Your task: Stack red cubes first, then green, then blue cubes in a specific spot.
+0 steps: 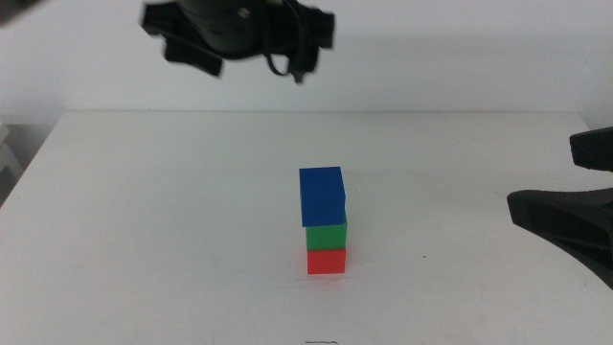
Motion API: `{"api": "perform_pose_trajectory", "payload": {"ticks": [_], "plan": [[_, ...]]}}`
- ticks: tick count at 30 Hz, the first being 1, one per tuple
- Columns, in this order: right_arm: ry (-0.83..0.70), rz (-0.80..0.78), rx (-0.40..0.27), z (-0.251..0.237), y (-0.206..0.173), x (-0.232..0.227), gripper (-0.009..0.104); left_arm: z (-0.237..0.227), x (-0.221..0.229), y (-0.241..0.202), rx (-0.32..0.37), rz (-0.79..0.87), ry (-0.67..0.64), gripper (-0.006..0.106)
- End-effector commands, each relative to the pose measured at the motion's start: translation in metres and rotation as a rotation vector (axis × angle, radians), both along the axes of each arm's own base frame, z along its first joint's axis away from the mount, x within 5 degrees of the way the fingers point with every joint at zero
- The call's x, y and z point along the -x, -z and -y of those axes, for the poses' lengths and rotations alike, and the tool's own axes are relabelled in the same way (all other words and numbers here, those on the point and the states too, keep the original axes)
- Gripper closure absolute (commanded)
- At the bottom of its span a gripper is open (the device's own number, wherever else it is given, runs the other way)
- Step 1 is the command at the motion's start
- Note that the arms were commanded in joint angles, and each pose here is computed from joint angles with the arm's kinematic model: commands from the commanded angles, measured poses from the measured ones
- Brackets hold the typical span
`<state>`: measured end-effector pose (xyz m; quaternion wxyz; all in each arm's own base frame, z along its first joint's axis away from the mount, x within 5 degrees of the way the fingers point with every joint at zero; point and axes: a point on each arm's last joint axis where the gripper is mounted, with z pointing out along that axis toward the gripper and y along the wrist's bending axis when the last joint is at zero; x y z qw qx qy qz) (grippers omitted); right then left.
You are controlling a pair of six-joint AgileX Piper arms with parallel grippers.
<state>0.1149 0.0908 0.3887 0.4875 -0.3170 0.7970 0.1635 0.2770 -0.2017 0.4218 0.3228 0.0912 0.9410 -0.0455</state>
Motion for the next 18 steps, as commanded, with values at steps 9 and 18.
{"api": "perform_pose_trajectory", "payload": {"ticks": [9, 18], "plan": [[0.01, 0.085, -0.043, 0.001, -0.014, -0.002, 0.016, -0.055, 0.033, -0.054, -0.083, 0.177, -0.04, 0.007], [0.01, 0.085, -0.043, 0.001, -0.014, -0.002, 0.016, -0.126, 0.046, -0.065, -0.042, 0.287, -0.148, 0.007]]}}
